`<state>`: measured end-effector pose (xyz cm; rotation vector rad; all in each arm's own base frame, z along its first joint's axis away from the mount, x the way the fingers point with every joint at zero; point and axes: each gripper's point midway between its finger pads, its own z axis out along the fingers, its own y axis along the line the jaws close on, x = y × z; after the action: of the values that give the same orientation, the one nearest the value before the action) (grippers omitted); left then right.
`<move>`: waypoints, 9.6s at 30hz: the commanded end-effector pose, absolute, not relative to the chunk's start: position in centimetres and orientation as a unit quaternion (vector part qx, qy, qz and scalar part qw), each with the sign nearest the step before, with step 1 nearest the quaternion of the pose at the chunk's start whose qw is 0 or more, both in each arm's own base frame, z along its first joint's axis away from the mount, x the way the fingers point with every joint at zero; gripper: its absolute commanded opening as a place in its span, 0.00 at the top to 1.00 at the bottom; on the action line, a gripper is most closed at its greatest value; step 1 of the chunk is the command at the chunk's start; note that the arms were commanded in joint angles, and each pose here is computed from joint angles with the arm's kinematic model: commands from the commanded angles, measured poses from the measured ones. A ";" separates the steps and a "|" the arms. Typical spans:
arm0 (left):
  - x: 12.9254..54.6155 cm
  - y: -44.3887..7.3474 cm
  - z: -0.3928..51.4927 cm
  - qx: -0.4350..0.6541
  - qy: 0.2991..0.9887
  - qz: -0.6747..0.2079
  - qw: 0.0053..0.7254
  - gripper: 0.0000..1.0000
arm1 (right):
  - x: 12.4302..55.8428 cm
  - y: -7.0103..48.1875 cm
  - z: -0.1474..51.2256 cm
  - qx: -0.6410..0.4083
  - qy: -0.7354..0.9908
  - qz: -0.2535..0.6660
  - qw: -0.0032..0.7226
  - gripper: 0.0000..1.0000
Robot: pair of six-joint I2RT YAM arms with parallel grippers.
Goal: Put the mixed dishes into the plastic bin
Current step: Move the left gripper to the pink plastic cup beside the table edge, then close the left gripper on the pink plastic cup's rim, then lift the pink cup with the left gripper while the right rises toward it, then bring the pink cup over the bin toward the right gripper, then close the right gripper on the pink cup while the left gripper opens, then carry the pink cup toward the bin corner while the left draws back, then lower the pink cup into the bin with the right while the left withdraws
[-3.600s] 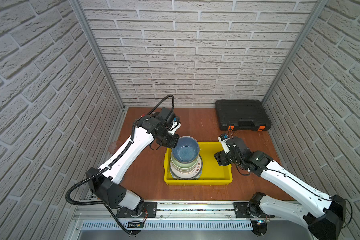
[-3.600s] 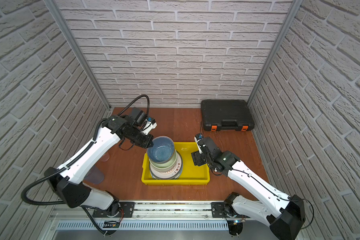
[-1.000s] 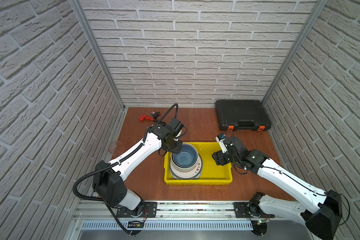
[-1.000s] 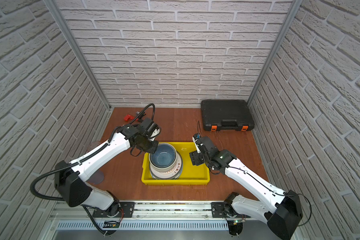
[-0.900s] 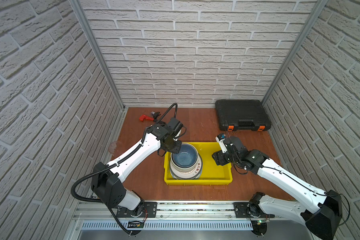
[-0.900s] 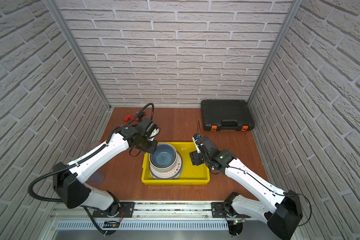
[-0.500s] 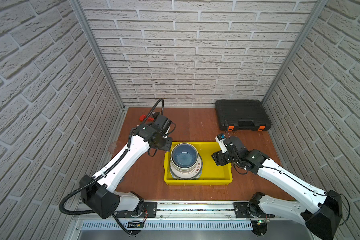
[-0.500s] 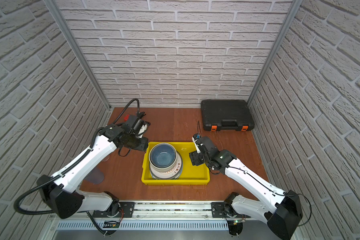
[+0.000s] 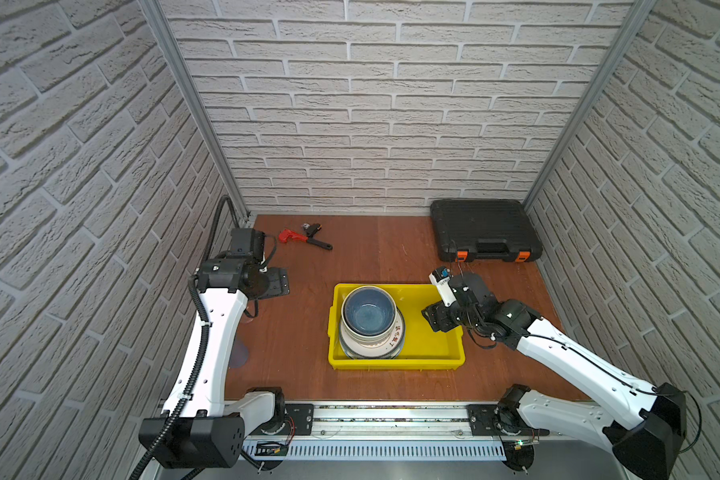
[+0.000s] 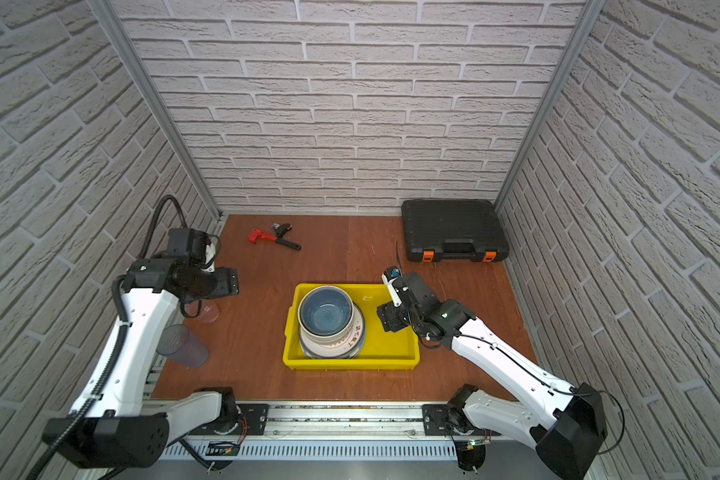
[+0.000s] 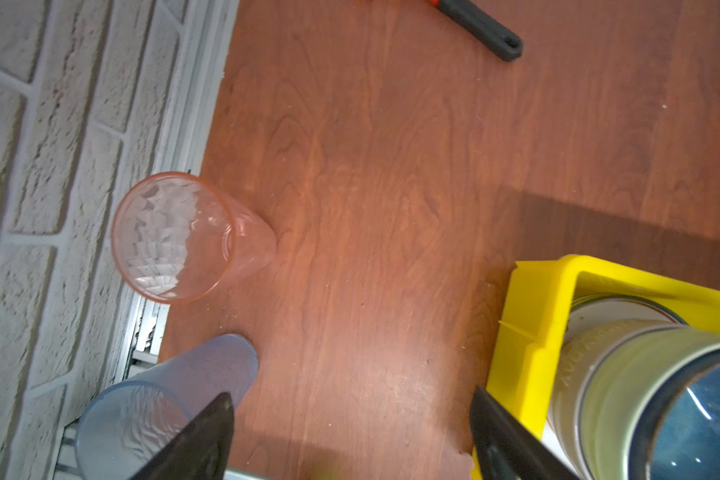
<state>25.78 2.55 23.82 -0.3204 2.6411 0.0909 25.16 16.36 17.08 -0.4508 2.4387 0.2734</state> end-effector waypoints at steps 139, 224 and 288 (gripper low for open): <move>31.2 -25.2 35.1 0.145 0.852 -0.031 0.501 1.00 | 29.7 28.3 34.4 -0.184 0.820 0.311 0.444 0.38; 22.0 -20.6 34.3 0.105 0.863 -0.221 0.442 0.43 | 28.4 15.3 29.3 -0.106 0.907 0.074 0.400 0.94; 21.8 -16.1 25.7 0.063 0.932 -0.120 0.336 0.32 | 33.5 9.5 14.4 -0.041 0.973 -0.018 0.226 0.91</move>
<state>21.79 -16.82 25.48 0.1732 2.4386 -0.3392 32.17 9.51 14.17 -0.1516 2.7394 -0.0599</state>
